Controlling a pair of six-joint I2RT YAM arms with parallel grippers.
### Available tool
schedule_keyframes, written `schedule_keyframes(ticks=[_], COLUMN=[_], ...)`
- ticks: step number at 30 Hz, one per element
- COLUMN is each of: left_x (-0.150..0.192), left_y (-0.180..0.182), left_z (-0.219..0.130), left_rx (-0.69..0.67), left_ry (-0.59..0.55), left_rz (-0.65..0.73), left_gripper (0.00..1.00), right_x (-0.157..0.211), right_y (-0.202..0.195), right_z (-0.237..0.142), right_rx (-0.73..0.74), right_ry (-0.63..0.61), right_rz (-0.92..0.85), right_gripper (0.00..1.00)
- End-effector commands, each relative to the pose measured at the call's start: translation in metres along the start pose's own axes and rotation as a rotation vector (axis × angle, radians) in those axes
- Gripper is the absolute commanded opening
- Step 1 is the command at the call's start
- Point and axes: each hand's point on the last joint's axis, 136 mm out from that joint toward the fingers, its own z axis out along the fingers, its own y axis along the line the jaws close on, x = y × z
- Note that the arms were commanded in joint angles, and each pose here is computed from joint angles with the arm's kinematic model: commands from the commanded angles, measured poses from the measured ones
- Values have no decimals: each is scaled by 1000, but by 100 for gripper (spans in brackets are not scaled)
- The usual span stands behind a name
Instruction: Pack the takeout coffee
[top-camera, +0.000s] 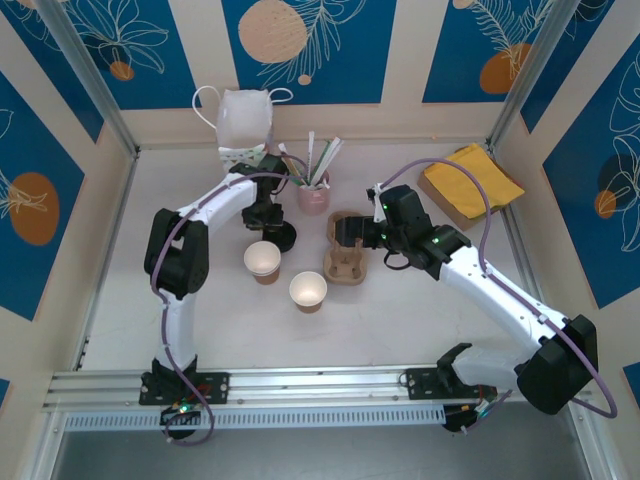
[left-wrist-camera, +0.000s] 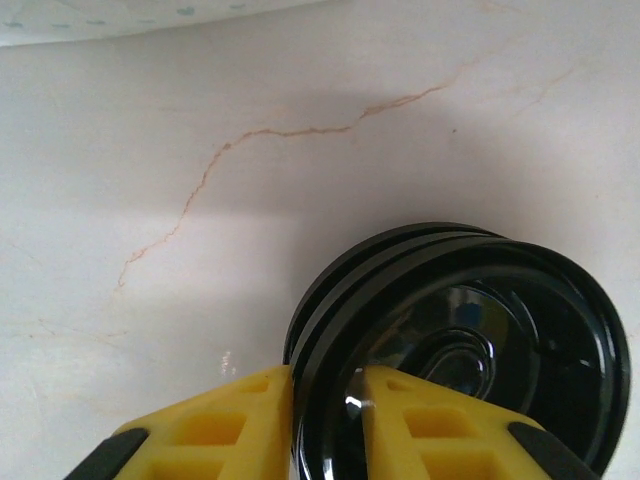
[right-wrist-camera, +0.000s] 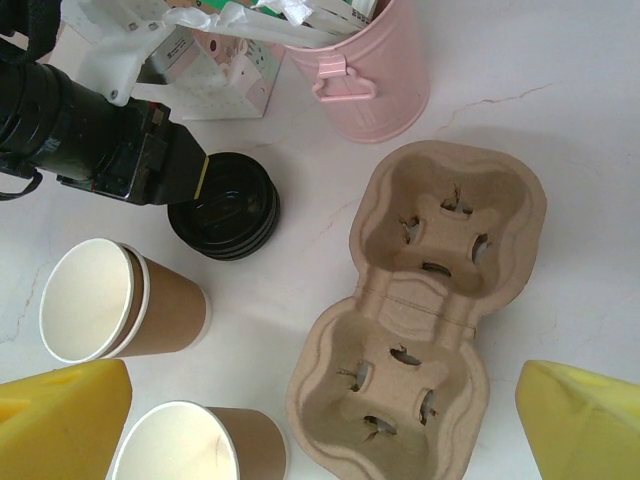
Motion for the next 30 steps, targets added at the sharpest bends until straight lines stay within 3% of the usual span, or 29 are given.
schedule_keyframes(ticks=[1,7,20,25,30], left_x=[5,5,-3,-1,4], left_y=[5,8,1,-7,-19], left_z=[9,-1,-55,-74,-97], left_rx=[-12,-13,80,168,343], left_ry=[21,-1,-96,-113,-126], left_rz=[9,4,-65,-104,-186], left_gripper=[18,7,6,6,6], right_x=[-6,-5,-4,-9,-16], right_y=[5,5,7,12,25], right_z=[-3,-4,-1,-2,-7], right_rx=[-5,-1,-19,-40,-102], right_ry=[-9,-7,-4,-15,-34], right_rz=[8,4,2,2,10], right_gripper=[99,99,99,99,99])
